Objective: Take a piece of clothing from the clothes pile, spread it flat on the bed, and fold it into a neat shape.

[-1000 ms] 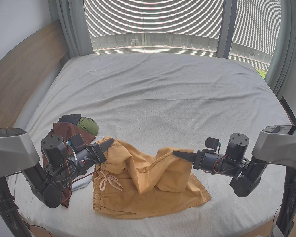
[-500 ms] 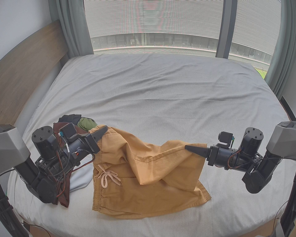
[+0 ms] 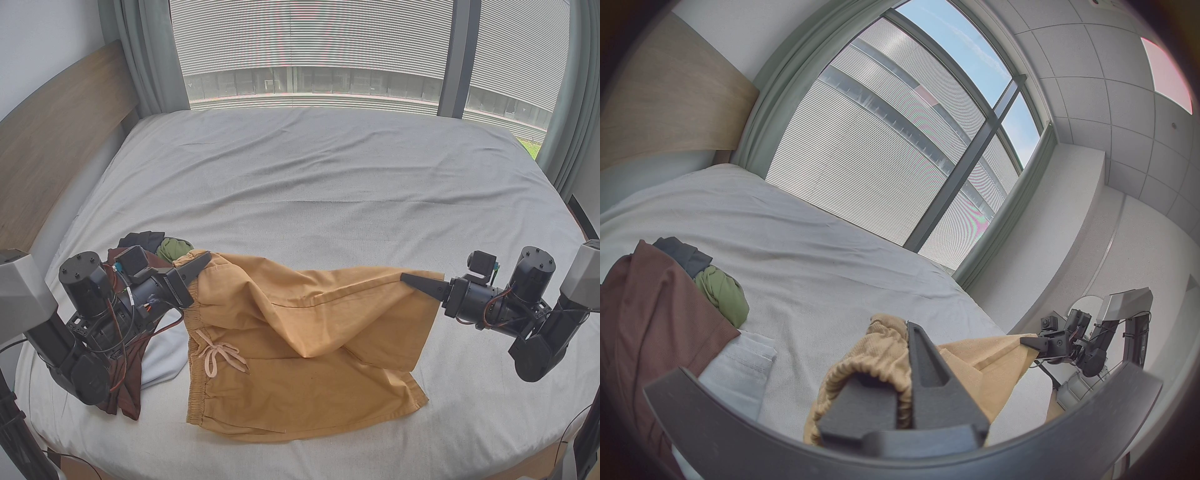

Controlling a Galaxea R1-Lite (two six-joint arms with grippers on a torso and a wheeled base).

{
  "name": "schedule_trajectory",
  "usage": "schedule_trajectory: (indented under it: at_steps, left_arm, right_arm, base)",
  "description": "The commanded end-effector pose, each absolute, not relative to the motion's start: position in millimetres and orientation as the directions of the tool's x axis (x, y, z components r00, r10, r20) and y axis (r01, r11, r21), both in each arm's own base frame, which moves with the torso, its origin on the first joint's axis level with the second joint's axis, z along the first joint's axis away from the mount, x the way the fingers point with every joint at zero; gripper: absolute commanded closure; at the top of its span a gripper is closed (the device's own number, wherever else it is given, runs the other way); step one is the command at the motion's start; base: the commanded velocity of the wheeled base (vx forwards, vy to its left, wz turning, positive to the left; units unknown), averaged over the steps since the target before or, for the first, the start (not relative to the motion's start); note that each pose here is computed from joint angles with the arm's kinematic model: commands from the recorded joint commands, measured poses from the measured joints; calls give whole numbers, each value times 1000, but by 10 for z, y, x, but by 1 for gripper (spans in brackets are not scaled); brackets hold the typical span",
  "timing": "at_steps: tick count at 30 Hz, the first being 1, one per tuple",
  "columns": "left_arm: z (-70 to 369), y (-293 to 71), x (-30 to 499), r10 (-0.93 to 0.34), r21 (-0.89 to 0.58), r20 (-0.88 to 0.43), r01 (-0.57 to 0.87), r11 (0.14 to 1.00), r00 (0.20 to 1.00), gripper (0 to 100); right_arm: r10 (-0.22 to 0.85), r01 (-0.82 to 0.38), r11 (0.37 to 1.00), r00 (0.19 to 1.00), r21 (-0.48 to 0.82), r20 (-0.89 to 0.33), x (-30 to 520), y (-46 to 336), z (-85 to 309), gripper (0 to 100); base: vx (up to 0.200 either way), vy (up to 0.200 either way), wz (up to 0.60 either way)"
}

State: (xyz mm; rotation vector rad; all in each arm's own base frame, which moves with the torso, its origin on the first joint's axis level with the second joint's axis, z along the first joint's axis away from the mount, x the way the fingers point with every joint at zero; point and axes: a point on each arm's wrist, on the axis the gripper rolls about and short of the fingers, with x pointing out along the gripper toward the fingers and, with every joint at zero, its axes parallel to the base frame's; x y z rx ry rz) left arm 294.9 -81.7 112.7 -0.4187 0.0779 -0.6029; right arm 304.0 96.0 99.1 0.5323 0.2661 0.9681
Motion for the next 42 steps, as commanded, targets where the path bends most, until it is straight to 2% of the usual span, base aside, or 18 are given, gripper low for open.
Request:
schedule_trajectory:
  at_steps: [1, 36, 42]
  left_arm:
    - [1137, -752, 2983, -554, -400, 56, 527, 750, 831, 100]
    - [1250, -631, 2911, -552, -353, 83, 543, 762, 829, 100]
    - [1141, -623, 2769, -621, -315, 23, 595, 739, 783, 100]
  right_arm:
    - [826, -706, 464, 563, 535, 25, 3049, 894, 1018, 100]
    - [751, -693, 505, 647, 514, 134, 3068, 498, 1436, 100]
    - [729, -680, 512, 667, 524, 153, 3084, 390, 1503, 100]
  base:
    - [0, 0, 0]
    - [0, 0, 0]
    - [0, 0, 0]
